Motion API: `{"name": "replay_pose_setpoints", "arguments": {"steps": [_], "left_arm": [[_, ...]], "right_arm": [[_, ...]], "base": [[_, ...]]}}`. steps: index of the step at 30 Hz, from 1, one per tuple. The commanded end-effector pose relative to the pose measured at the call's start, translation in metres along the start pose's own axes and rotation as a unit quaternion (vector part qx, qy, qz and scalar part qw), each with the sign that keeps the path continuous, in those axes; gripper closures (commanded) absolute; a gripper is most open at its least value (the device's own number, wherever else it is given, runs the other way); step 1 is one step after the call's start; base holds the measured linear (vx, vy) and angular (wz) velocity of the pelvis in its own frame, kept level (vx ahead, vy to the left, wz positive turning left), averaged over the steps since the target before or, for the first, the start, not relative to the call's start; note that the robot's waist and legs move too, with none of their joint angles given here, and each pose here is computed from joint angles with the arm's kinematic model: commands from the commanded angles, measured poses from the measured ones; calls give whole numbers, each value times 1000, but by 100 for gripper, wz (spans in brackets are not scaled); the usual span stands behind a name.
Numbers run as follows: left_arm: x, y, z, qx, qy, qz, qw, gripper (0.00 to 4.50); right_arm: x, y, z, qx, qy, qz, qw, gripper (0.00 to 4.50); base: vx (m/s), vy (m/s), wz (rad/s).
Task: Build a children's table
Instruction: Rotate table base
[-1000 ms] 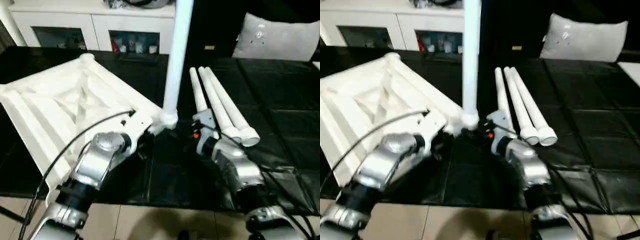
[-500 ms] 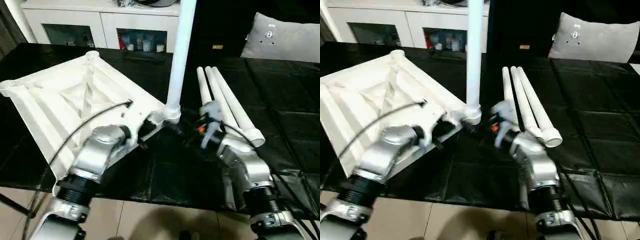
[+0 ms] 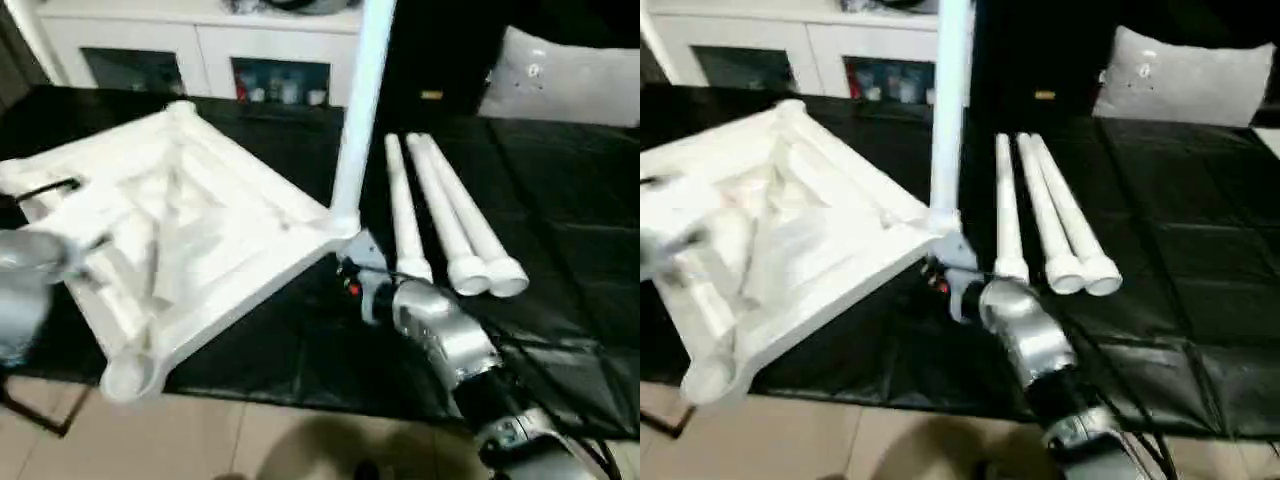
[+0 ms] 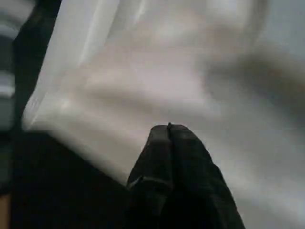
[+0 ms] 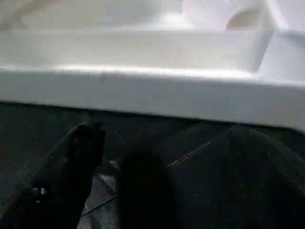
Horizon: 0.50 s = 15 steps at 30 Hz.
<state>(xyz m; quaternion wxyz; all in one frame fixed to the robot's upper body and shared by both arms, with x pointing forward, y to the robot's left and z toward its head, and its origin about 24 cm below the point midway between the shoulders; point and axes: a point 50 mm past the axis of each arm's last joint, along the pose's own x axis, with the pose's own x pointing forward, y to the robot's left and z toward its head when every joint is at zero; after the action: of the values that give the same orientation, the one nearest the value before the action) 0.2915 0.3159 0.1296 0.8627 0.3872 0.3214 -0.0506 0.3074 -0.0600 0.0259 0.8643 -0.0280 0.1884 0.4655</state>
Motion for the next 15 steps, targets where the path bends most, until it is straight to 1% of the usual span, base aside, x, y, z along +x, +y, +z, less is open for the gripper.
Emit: {"name": "replay_pose_setpoints", "arguments": {"steps": [1,4,8,9,12,13,14,15], "left_arm": [[0,-4,0,3,3,-14,1000,443],[2,-9,-6,6,17,-27,999,443],[4,-24,-9,18,22,-69,997,443],[4,-32,-13,27,33,-97,994,443],[3,-38,-18,38,47,-124,990,443],[1,-42,-22,51,58,-143,987,443],[1,-42,-22,51,58,-143,987,443],[-5,-53,-26,64,61,-199,976,443]], "right_arm": [[5,1,8,-13,0,4,1000,0],[11,3,7,-21,14,5,1000,0],[20,3,8,-23,21,1,1000,0],[24,5,7,-25,25,0,999,0],[28,6,7,-29,31,-1,999,0],[30,7,7,-32,32,-2,999,0],[30,7,7,-32,32,-2,999,0],[36,8,8,-28,30,-8,999,0]], "base": [[0,0,0],[0,0,0],[0,0,0],[0,0,0],[0,0,0],[0,0,0],[0,0,0],[0,0,0]]}}
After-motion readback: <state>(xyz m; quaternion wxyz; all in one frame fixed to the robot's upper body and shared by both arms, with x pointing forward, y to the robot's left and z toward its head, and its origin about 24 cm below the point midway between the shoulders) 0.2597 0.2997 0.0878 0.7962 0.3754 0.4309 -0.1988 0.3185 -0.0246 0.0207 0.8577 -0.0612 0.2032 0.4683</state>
